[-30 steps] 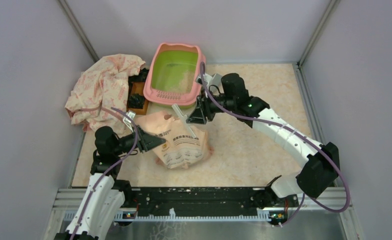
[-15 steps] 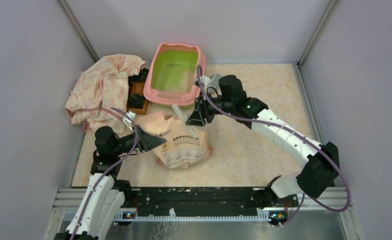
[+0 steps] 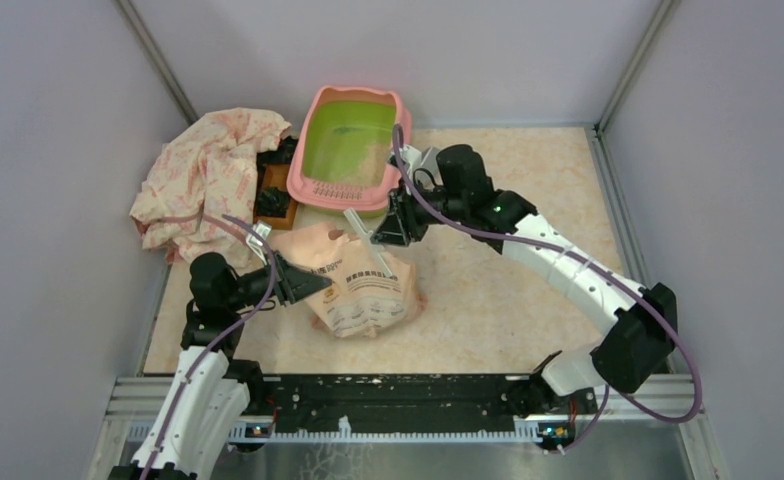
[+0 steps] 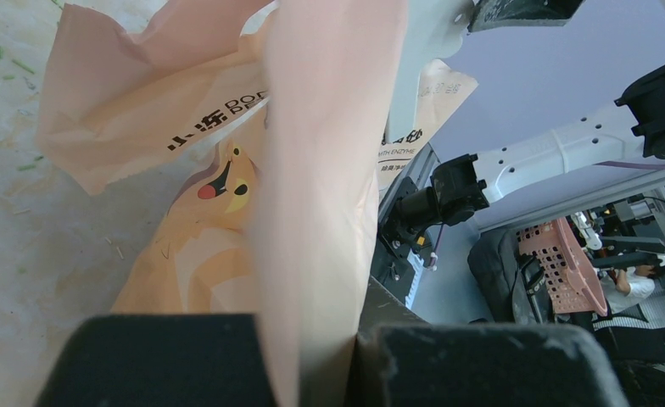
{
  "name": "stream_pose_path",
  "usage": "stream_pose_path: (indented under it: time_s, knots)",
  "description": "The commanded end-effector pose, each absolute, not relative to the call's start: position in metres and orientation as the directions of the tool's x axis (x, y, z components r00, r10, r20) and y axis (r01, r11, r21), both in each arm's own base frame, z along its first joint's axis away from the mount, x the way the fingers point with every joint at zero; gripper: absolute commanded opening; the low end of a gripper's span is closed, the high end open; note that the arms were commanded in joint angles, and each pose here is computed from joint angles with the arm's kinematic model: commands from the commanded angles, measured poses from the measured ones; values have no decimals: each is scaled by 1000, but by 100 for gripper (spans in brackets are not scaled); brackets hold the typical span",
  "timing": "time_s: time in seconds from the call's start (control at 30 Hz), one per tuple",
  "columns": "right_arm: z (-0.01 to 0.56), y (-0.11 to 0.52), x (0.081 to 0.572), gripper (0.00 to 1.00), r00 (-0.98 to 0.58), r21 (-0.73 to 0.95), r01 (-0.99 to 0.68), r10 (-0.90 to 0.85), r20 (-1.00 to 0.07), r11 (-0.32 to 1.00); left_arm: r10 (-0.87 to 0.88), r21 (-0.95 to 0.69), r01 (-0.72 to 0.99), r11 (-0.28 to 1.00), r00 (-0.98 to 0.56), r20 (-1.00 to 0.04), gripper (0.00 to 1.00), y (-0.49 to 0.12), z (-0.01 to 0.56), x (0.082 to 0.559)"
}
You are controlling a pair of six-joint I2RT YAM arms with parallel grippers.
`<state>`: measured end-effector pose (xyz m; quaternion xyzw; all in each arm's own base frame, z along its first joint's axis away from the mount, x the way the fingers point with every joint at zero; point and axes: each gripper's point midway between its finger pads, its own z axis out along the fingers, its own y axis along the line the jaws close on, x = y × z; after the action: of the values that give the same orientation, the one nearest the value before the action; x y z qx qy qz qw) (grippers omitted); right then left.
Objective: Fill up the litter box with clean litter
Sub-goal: Clamp the cat litter bag at the center of the board.
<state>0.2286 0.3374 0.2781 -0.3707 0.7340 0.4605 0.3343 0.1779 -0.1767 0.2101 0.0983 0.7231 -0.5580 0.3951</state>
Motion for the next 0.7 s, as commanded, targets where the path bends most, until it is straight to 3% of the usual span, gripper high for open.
stream_pose_path:
  time_s: [0.0,0.37,0.53,0.67]
  knots:
    - [301,348,233,34,-439,381,-886,-213,-873,266,-297,-667,667,333,-597,-745,4,-177,230,176]
    - [294,350,231,41,-446,383,-883,-233,-864,270,-296,-666,669,330,-596,-746,4,-178,230,176]
    - [293,350,231,27,-449,385,-882,-238,-861,270,-296,-664,672,329,-594,-748,4,-178,231,175]
    - [293,350,231,8,-449,382,-882,-247,-859,275,-297,-664,672,328,-594,-748,4,-178,231,175]
